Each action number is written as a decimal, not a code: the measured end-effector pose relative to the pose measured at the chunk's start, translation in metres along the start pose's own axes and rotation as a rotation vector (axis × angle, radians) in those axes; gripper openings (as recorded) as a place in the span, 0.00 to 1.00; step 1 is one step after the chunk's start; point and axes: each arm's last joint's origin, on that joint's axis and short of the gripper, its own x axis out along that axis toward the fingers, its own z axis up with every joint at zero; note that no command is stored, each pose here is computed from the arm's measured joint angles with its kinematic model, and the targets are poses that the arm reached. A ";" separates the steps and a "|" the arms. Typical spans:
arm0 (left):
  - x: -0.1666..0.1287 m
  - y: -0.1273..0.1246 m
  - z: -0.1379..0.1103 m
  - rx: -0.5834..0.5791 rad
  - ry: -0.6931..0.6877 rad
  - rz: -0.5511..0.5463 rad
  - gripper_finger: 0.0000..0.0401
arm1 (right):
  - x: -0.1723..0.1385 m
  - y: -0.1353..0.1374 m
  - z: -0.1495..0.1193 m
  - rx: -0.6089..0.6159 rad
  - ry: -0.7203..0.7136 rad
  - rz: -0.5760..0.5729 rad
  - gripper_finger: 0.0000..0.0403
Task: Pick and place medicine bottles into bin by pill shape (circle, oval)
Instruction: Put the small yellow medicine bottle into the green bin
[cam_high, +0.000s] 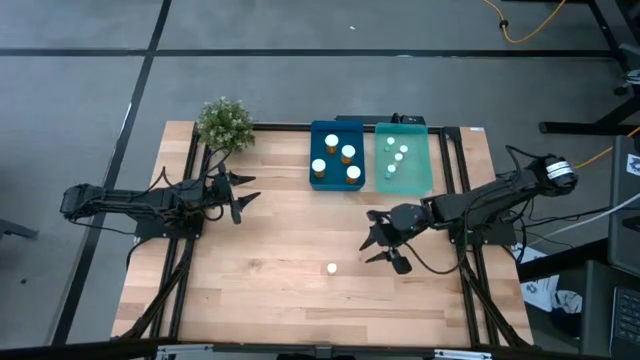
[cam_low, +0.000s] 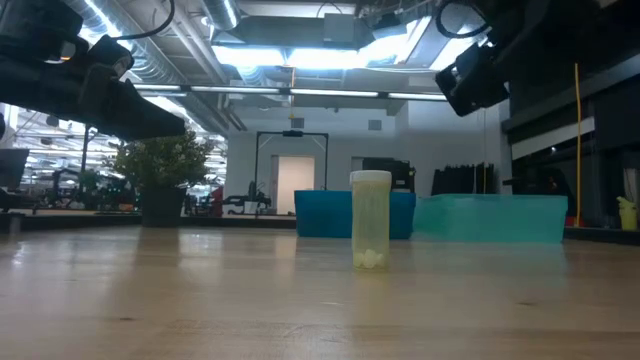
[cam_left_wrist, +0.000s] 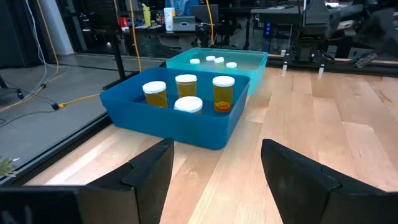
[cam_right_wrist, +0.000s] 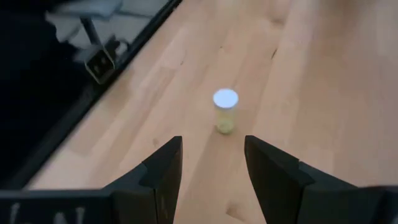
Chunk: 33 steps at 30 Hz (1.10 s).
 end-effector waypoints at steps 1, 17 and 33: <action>0.000 0.000 0.000 0.000 0.000 0.000 0.58 | 0.001 0.000 0.000 0.042 -0.004 -0.001 0.44; 0.000 0.000 0.000 0.000 0.000 0.000 0.58 | 0.030 -0.010 -0.017 0.232 0.077 -0.105 0.64; 0.000 0.000 0.000 0.000 0.000 0.000 0.58 | 0.097 -0.016 0.010 -0.022 0.387 -0.041 0.64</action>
